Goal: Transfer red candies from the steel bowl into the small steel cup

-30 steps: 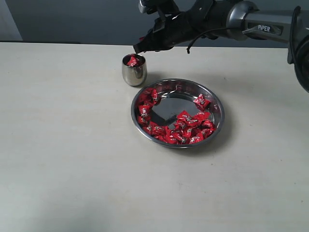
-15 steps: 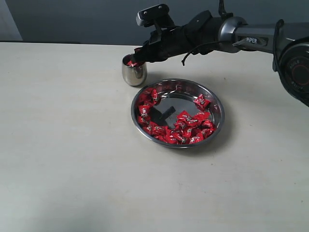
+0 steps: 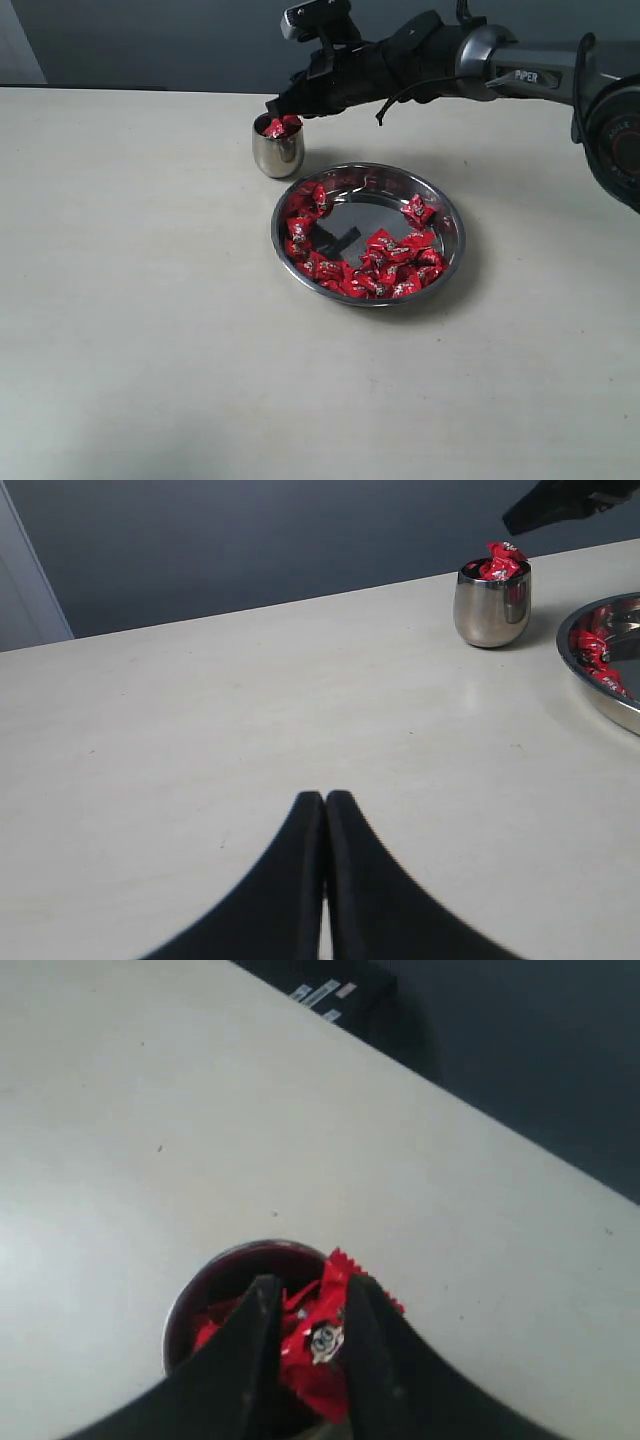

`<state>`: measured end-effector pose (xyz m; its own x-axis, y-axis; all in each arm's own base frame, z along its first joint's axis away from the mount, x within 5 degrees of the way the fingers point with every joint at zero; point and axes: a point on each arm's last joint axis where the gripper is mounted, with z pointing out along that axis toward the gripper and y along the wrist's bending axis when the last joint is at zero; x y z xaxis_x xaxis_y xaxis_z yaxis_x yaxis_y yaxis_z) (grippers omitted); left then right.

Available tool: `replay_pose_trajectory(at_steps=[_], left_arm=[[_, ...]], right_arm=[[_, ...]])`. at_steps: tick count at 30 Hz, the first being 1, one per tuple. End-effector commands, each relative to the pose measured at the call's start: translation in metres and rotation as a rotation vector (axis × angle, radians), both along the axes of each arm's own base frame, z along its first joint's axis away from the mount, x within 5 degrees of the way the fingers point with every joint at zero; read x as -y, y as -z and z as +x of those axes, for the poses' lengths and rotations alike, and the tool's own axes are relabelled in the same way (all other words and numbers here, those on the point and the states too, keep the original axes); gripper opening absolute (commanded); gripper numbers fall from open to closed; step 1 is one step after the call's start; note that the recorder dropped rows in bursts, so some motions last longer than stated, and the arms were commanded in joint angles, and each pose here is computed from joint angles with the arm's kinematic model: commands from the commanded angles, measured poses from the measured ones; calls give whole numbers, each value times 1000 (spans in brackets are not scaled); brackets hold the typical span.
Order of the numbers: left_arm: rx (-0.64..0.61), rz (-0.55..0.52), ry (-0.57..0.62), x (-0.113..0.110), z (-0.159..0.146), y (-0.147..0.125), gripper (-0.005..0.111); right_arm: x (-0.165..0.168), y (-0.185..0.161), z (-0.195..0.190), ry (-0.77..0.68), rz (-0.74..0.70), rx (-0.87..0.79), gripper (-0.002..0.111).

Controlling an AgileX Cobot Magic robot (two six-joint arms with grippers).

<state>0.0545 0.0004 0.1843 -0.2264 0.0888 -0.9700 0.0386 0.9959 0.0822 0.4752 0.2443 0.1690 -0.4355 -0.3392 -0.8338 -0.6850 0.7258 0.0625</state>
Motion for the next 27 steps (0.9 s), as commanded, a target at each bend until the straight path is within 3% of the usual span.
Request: replay_pose_trajectory(at_steps=[1,8,13,23,27], left_arm=[[12,-7,10,1,0,-1,0],[12,-7,10,1,0,-1,0],[12,-7,10,1,0,-1,0],[12,-7,10,1,0,-1,0],[12,-7,10,1,0,-1,0]], right_arm=[[4,-38,1,28,29,87,23],[4,-68,-12,-57,19,107,22],[14,-95,-23,-46,-27,96,-1],[99,-117,-59,183,-46,34,-1],[128,-116,-94,357,46,2,-1]])
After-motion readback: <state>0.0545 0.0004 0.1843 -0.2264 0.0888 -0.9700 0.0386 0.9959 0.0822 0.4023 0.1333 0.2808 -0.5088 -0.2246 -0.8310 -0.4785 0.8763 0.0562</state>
